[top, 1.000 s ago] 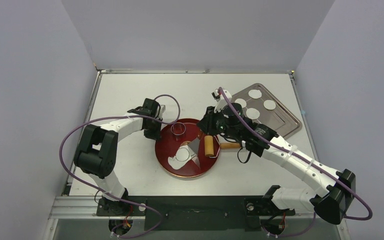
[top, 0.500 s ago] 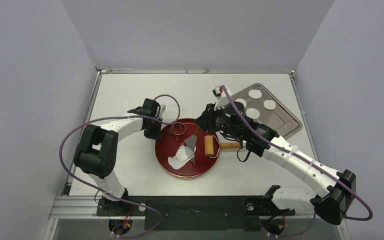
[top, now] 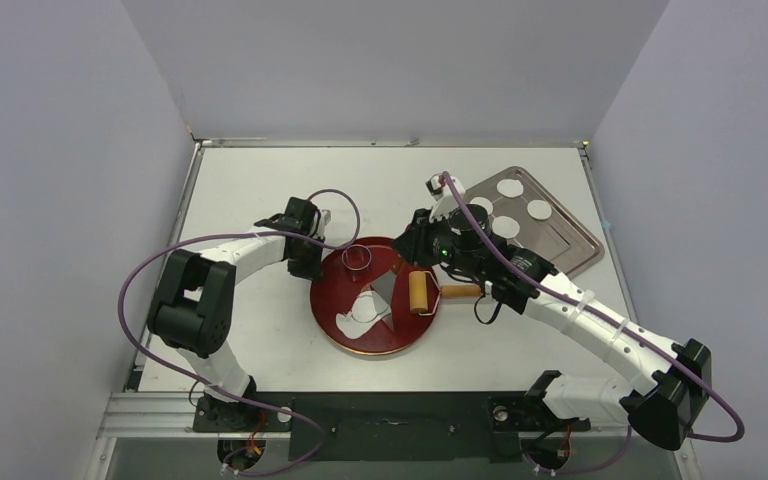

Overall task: Roll out the dumpling wrappers from the dough
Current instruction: Remove the dumpling wrapper from the work surface.

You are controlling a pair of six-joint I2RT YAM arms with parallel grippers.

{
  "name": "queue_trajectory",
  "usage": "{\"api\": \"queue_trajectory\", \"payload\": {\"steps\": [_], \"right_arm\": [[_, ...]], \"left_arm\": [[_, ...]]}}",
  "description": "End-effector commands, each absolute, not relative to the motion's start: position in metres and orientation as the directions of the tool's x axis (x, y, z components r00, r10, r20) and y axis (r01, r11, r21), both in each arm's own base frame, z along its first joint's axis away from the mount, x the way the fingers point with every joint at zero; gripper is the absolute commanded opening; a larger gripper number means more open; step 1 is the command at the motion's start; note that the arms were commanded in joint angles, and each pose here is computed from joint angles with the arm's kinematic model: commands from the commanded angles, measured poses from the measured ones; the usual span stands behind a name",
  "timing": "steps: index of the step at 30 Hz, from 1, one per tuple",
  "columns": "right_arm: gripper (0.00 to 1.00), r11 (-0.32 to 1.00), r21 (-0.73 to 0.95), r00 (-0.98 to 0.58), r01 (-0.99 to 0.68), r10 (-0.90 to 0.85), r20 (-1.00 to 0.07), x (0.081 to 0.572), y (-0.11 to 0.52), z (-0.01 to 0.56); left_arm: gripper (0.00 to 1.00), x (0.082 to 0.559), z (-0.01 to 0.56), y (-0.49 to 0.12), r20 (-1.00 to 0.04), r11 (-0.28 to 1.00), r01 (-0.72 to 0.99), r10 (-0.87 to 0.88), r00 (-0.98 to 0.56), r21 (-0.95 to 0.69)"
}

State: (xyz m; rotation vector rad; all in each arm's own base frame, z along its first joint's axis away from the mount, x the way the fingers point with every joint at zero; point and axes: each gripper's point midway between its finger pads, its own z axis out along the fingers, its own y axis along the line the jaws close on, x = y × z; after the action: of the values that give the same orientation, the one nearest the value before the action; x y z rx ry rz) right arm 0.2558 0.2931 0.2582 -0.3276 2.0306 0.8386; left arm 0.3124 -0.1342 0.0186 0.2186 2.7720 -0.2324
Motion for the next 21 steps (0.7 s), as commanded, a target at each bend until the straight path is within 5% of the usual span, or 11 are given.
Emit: {"api": "queue_trajectory", "payload": {"steps": [1, 21], "right_arm": [[0.00, 0.721, 0.450, -0.534, -0.527, 0.130, -0.835, 0.258, 0.291, 0.275], [0.00, 0.718, 0.457, -0.547, -0.525, 0.127, -0.828, 0.260, 0.295, 0.261]], "left_arm": [[0.00, 0.332, 0.034, -0.133, -0.446, 0.978, 0.160, 0.087, -0.891, -0.130], [0.00, 0.332, 0.035, -0.134, -0.448, 0.978, 0.162, 0.085, -0.890, -0.135]]}}
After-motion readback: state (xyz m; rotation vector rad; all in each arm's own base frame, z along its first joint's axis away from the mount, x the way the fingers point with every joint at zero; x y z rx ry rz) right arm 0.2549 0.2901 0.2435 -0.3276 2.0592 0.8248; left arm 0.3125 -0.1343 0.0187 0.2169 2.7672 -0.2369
